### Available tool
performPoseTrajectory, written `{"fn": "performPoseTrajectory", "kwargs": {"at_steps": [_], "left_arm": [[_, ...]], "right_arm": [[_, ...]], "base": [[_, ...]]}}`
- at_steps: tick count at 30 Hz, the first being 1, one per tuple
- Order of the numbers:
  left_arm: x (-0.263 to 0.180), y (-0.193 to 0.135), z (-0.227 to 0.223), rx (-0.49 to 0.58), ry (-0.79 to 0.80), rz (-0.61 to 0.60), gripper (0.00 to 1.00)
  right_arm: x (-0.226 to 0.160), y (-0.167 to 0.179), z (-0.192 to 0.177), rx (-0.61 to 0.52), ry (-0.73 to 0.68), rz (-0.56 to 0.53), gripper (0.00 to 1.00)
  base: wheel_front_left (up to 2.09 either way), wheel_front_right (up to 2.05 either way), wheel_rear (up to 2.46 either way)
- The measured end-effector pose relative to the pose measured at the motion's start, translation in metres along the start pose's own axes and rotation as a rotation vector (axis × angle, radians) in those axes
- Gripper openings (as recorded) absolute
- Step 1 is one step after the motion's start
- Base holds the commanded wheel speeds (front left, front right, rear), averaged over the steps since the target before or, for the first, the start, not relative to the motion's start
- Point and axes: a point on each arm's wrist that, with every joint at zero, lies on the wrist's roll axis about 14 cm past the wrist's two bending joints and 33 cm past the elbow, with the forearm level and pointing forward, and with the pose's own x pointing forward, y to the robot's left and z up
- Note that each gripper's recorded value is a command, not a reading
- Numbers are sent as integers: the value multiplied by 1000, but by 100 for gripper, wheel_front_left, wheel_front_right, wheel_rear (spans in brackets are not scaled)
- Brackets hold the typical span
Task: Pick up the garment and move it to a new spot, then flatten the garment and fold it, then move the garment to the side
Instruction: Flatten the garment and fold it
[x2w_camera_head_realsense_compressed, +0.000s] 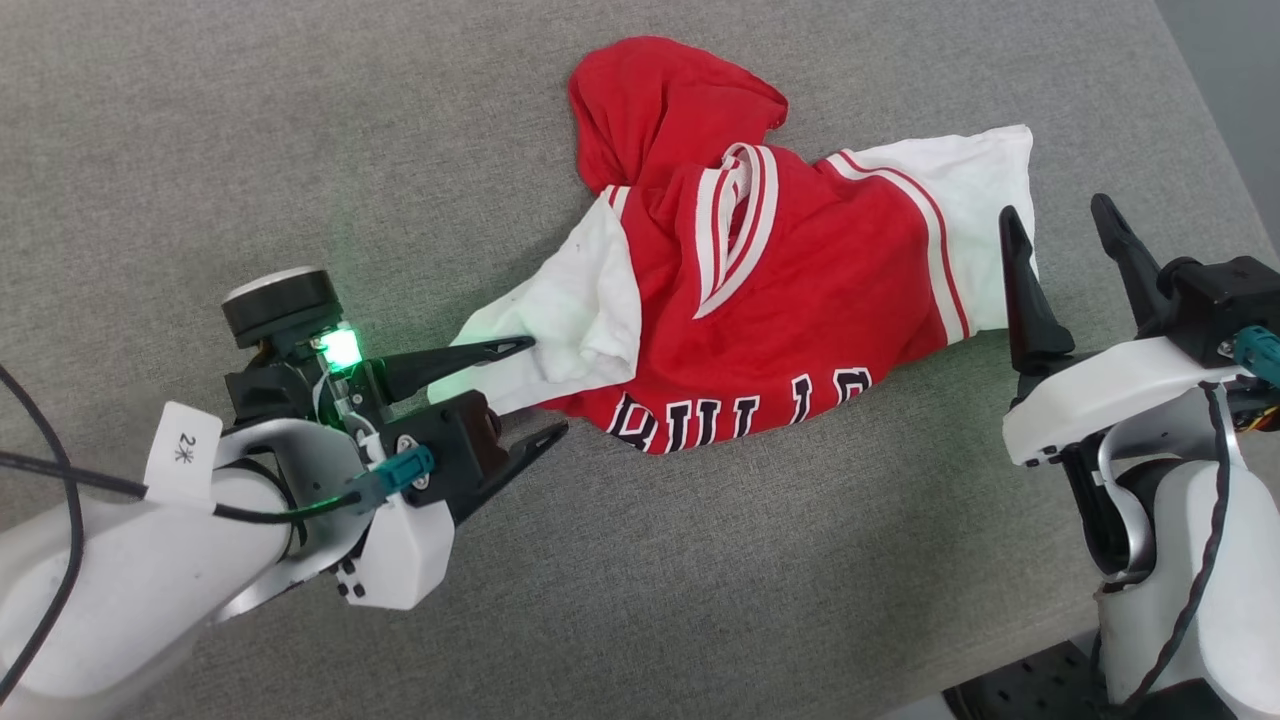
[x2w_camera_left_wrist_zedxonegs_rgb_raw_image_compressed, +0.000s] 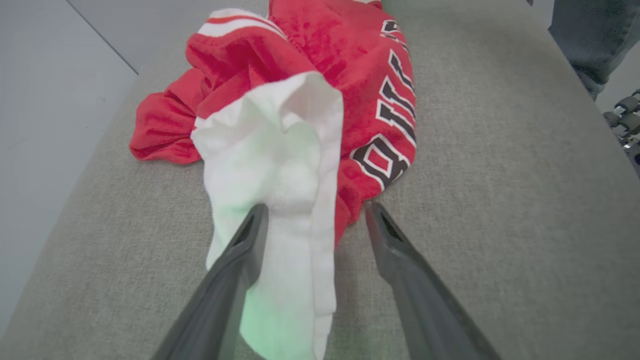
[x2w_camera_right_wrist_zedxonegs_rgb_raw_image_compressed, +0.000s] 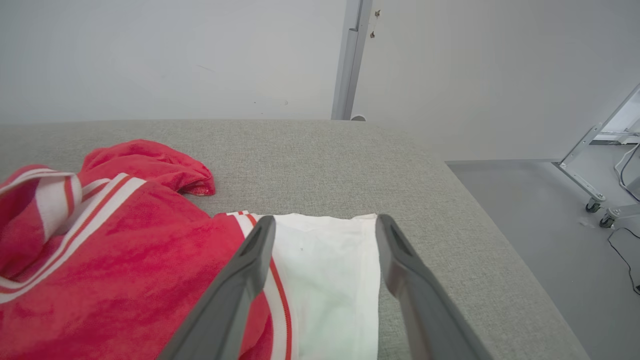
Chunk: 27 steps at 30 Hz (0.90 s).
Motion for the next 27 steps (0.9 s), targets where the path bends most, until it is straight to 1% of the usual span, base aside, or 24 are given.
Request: {"fn": "performPoseTrajectory", "kwargs": {"at_steps": [1,2,3,4,5,6,10,14,19,23,26,27], "left_arm": [[0,1,0,0,-2,4,84],[0,3,0,2,-5,10,76],[1,5,0,2,-6,15,49],[1,6,-1,0,-2,19,38],[1,7,-1,-2,0,20,23],[1,7,-1,-13,-2,20,1],[1,8,3,-38,-9,23,0],[-1,15,11,-115,-40,40,0],[-13,40,15,-337,-91,113,0],[-37,66,-3,-512,-87,220,0],[-56,83,-22,-628,-77,305,0],[-62,88,-30,-651,-67,335,0]], "right_arm": [[0,1,0,0,1,3,100],[0,2,0,0,1,5,100],[0,3,0,0,1,9,100],[0,4,0,1,1,12,100],[0,4,0,1,1,13,100],[-1,4,0,1,0,14,100],[-2,5,0,3,1,16,100],[-2,6,1,5,1,17,100],[0,8,4,2,-3,24,100],[2,14,8,0,-10,38,100],[5,20,10,-7,-11,51,100],[5,21,11,-7,-13,56,100]], "base": [[0,0,0],[0,0,0],[0,0,0],[0,0,0],[0,0,0],[0,0,0],[0,0,0],[0,0,0],[0,0,0],[0,0,0],[0,0,0],[0,0,0]]}}
